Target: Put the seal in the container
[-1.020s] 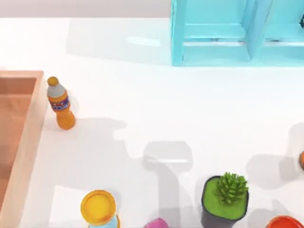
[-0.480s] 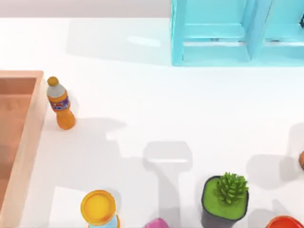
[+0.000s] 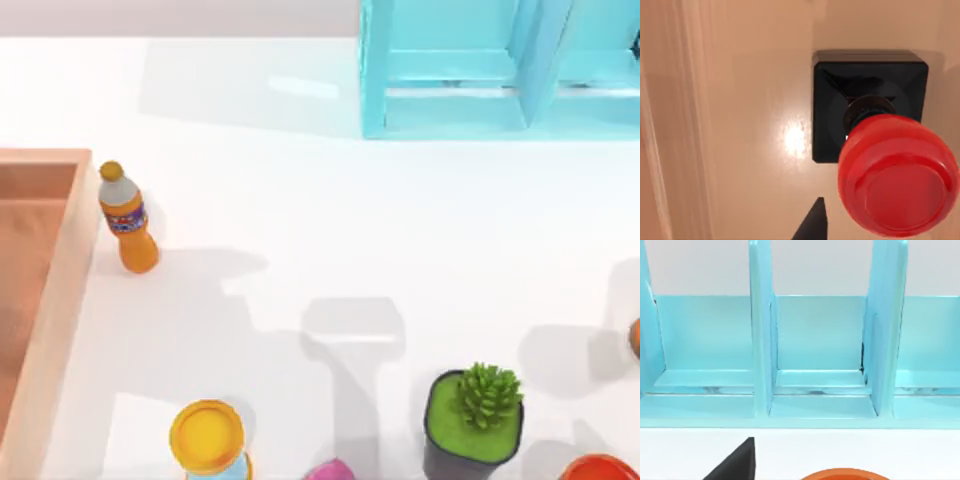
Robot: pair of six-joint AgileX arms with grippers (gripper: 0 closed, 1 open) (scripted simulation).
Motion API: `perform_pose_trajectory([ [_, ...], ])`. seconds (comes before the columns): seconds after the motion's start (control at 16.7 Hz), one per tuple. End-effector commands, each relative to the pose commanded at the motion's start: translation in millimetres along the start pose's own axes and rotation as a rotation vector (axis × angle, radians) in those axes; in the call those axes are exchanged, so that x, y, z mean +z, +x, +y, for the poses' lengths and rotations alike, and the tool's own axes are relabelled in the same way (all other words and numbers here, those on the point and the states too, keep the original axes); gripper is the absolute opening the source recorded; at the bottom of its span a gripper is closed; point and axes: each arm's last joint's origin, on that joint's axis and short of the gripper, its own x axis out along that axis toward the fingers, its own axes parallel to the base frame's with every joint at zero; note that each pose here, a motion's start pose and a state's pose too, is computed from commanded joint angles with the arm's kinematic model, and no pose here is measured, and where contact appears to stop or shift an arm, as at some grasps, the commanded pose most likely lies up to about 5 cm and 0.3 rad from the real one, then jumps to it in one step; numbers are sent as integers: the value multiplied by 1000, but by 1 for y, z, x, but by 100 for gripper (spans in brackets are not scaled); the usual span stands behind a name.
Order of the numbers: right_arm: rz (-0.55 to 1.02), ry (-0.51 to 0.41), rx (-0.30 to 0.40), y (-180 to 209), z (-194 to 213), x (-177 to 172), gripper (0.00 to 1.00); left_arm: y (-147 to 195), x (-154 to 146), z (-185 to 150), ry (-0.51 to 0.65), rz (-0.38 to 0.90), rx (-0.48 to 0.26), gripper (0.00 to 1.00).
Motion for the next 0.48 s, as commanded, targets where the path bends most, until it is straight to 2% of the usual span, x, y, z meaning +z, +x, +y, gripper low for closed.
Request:
perform_pose_trajectory([
  [0.12,0,0,0,0,0,0,100,0,0,0,0,0,0,98],
  [0.48,0,0,0,0,0,0,100,0,0,0,0,0,0,100],
])
